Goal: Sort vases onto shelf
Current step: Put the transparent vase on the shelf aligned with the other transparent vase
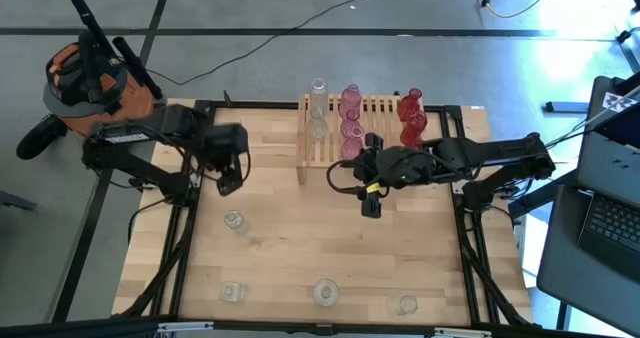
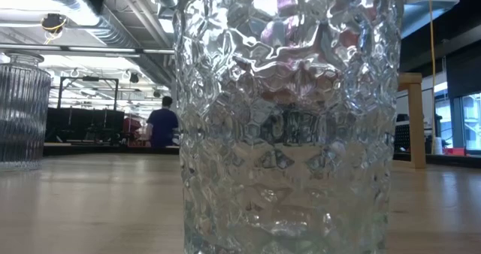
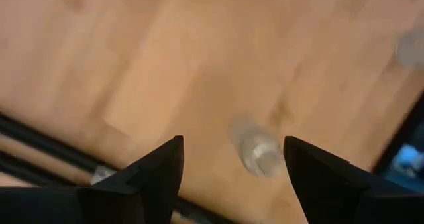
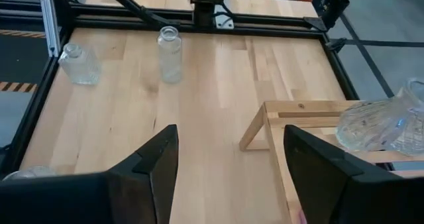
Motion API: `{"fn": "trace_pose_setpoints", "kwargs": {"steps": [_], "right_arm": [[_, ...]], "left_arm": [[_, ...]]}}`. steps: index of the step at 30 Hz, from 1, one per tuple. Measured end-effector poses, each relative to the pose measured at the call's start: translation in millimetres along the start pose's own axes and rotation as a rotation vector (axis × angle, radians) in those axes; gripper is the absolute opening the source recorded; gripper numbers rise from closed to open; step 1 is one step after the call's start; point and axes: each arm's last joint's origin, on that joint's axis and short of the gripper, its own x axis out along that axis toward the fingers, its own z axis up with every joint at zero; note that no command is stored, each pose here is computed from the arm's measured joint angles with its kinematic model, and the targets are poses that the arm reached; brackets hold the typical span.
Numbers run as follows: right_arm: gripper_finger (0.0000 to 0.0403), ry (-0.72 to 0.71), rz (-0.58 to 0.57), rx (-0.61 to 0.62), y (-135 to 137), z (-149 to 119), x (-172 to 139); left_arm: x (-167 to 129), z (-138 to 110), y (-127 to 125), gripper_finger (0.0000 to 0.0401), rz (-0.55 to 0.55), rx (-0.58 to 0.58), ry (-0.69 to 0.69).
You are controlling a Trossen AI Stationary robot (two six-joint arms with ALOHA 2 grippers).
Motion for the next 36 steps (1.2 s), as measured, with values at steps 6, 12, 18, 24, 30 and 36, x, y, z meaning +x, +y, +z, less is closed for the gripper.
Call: {"fn": "trace_pose_setpoints", "kwargs": {"steps": [6,12,18,24,30,36], "right_arm": [[0.0221,0.018,-0.001,-0.036,-0.1,-1.8,0.0],[0.0221,0.068,-0.002,-0.101,-0.6,-6.7,-0.4],[0.0221,0.125,-0.003,-0.146,-1.7,-12.3,-0.7],[0.0221,0.136,-0.003,-0.165,-1.9,-13.3,-0.7],[0.0221,0.153,-0.004,-0.170,-2.2,-15.0,-1.0],[0.0221,0.156,-0.020,-0.172,-2.7,-15.2,-1.1]], "left_arm": [[45.0,-18.7,-5.6,0.0251,0.081,-0.056,0.174],[87.0,-30.4,-7.9,0.0251,0.005,-0.106,0.326],[111.8,-37.2,-15.1,0.0251,-0.067,-0.119,0.353],[124.2,-39.5,-18.3,0.0250,-0.092,-0.124,0.316],[132.3,-41.8,-15.7,0.0219,-0.033,-0.131,0.290],[132.4,-41.8,-15.7,0.0154,-0.036,-0.135,0.296]]}}
